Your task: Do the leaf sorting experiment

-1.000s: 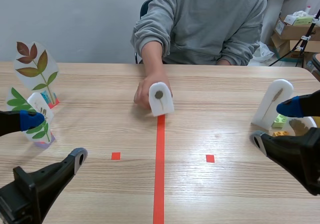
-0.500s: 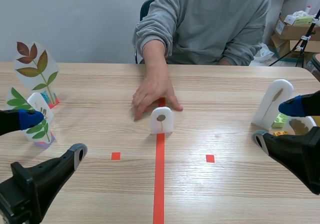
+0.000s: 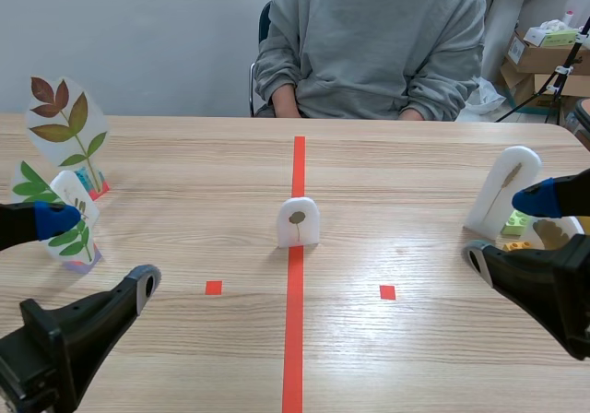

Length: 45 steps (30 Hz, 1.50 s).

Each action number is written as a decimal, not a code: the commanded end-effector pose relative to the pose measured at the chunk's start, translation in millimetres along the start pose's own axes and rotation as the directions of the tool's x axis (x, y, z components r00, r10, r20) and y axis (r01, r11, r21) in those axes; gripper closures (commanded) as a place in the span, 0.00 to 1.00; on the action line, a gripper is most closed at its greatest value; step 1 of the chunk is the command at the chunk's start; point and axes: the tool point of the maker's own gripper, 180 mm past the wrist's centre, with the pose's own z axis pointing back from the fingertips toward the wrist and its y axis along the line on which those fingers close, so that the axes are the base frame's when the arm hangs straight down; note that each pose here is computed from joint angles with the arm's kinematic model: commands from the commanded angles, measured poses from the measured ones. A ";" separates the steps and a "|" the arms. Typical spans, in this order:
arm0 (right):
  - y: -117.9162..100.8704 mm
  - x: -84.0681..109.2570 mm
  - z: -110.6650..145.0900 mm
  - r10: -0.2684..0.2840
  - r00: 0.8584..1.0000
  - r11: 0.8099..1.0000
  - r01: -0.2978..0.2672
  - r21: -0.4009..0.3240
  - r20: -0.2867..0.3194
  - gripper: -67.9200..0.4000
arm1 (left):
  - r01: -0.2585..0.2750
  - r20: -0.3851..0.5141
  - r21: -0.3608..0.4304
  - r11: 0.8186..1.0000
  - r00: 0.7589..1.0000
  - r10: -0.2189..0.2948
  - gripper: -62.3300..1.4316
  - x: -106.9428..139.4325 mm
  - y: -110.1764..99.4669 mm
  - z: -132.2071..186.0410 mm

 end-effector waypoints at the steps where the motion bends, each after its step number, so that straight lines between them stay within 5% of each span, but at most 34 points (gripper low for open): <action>1: -0.1 5.5 -0.1 0.007 1.000 1.000 -0.007 0.007 0.019 0.32 | 0.002 0.036 -0.001 1.000 0.999 -0.002 0.00 10.4 -1.6 0.1; 45: -1.3 0.3 -0.2 0.019 1.000 1.000 -0.019 0.000 -0.010 0.32 | 0.002 0.036 -0.001 1.000 0.999 -0.002 0.00 10.5 -1.6 0.1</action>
